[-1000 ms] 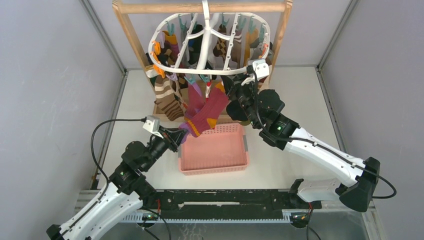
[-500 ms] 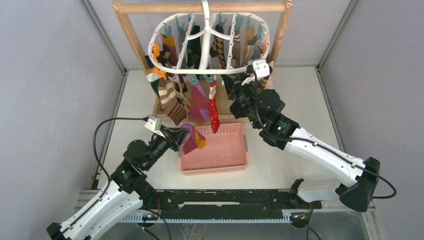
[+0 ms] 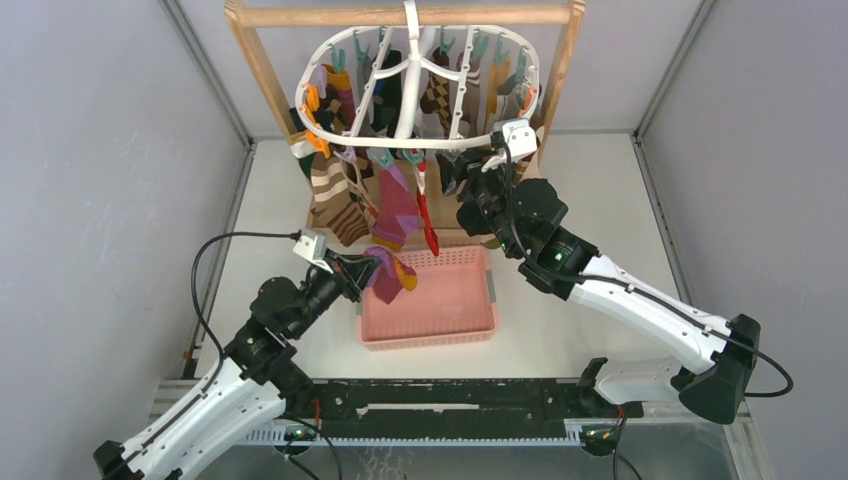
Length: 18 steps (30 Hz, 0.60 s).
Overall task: Remove the socks clipped to the hanger
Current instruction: Remove the sock from the hanger.
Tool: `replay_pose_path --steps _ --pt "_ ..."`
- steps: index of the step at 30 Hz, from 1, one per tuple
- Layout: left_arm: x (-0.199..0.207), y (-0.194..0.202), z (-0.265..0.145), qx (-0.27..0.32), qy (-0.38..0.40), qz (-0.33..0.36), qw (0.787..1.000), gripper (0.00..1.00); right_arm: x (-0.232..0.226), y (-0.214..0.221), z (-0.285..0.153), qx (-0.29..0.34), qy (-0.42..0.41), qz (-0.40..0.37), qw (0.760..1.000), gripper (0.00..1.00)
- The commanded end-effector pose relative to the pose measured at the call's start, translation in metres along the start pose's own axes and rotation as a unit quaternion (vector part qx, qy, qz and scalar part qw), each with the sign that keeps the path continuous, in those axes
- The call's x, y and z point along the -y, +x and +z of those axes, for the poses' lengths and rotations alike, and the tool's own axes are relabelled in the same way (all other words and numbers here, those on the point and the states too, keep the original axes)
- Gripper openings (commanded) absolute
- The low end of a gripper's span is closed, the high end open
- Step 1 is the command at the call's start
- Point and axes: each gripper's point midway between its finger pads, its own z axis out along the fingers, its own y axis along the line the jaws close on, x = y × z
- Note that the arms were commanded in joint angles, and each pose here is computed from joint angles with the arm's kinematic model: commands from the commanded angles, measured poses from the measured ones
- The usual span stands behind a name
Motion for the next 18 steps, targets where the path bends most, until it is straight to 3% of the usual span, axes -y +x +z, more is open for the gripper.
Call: replay_pose_path --steps 1,8,18 --pt "0.015 -0.03 0.003 0.04 0.025 -0.01 0.999 0.0 -0.003 -0.018 -0.008 0.015 -0.009 0.014 1.0 0.66" --pt "0.012 -0.02 0.008 0.027 0.019 -0.012 0.999 0.0 0.0 0.01 -0.021 -0.021 -0.017 0.02 0.999 0.81" --pt "0.002 0.0 0.017 0.005 0.003 -0.018 1.0 0.0 0.014 0.089 -0.071 -0.088 -0.03 0.043 0.995 0.86"
